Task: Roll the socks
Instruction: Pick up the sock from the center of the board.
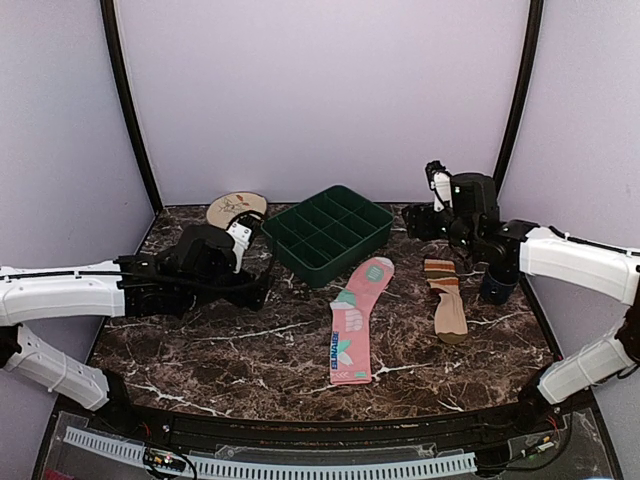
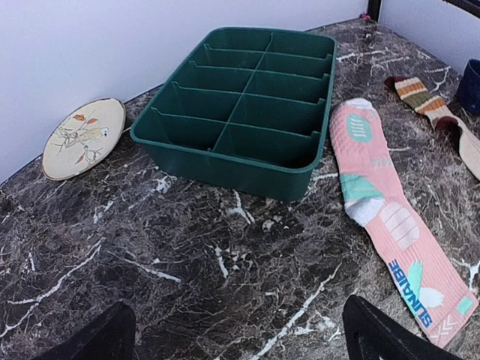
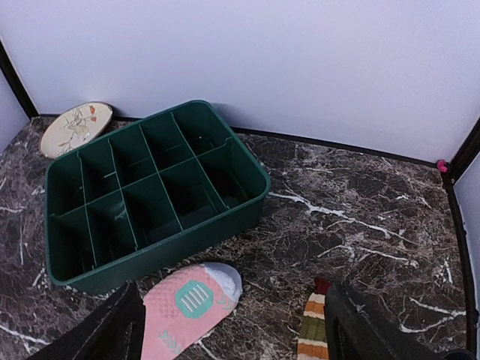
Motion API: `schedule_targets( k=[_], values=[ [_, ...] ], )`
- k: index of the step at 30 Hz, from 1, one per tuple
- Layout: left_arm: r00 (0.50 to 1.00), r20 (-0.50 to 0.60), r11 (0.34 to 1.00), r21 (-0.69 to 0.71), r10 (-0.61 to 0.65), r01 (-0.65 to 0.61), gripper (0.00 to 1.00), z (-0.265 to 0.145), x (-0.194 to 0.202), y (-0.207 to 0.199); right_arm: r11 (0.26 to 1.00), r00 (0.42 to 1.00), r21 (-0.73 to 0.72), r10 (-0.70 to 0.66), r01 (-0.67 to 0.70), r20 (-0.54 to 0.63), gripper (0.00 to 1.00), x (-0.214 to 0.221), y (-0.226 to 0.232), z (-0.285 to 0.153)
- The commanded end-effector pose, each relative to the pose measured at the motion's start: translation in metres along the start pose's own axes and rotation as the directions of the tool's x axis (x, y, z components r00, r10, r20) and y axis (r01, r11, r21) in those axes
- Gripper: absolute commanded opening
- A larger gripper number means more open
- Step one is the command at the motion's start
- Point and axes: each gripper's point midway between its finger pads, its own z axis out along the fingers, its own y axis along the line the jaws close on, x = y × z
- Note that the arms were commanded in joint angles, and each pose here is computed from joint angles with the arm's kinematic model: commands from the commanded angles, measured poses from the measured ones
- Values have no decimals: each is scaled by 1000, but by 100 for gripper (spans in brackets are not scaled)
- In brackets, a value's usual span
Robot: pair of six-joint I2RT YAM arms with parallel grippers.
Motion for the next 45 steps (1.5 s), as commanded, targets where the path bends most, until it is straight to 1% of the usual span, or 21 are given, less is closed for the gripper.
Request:
schedule_targets(
  k=[1, 4, 8, 12, 15, 19, 24, 28, 34, 37, 43, 45],
  values=[
    [1000, -27, 1000, 16, 11, -11, 99, 7, 5, -14, 994, 987, -36, -108, 104, -116, 81, 32, 18, -5],
    [1000, -25, 1000, 27, -10, 11, 99, 8, 6, -17, 977, 958, -69, -211, 201, -196, 81, 63, 39, -14],
    [1000, -24, 998, 65, -19, 21, 99, 4, 8, -21, 948, 911, -123, -318, 295, -264, 80, 100, 65, -38],
    [998, -50, 995, 92, -35, 39, 99, -1, 13, -23, 909, 858, -240, -405, 341, -315, 74, 130, 97, -68],
    [996, -74, 992, 106, -58, 66, 99, -6, 17, -23, 866, 805, -324, -483, 381, -344, 72, 156, 120, -92],
    [989, -106, 986, 117, -105, 117, 99, -13, 20, -23, 799, 720, -411, -586, 438, -372, 71, 192, 145, -121],
    [980, -135, 978, 125, -149, 166, 99, -21, 21, -22, 731, 644, -501, -666, 463, -376, 72, 229, 167, -144],
    [976, -140, 973, 138, -168, 187, 98, -27, 20, -22, 694, 599, -538, -706, 479, -378, 73, 250, 176, -147],
    [972, -135, 968, 138, -193, 211, 98, -33, 20, -18, 641, 541, -558, -759, 527, -362, 75, 269, 181, -138],
    [971, -132, 965, 142, -201, 219, 98, -36, 21, -17, 604, 497, -561, -793, 566, -353, 77, 279, 181, -130],
    [969, -137, 964, 142, -206, 226, 98, -38, 25, -16, 596, 484, -559, -800, 577, -354, 77, 279, 179, -116],
    [967, -139, 963, 141, -212, 232, 98, -38, 27, -16, 590, 471, -567, -805, 575, -360, 77, 280, 176, -113]
  ],
)
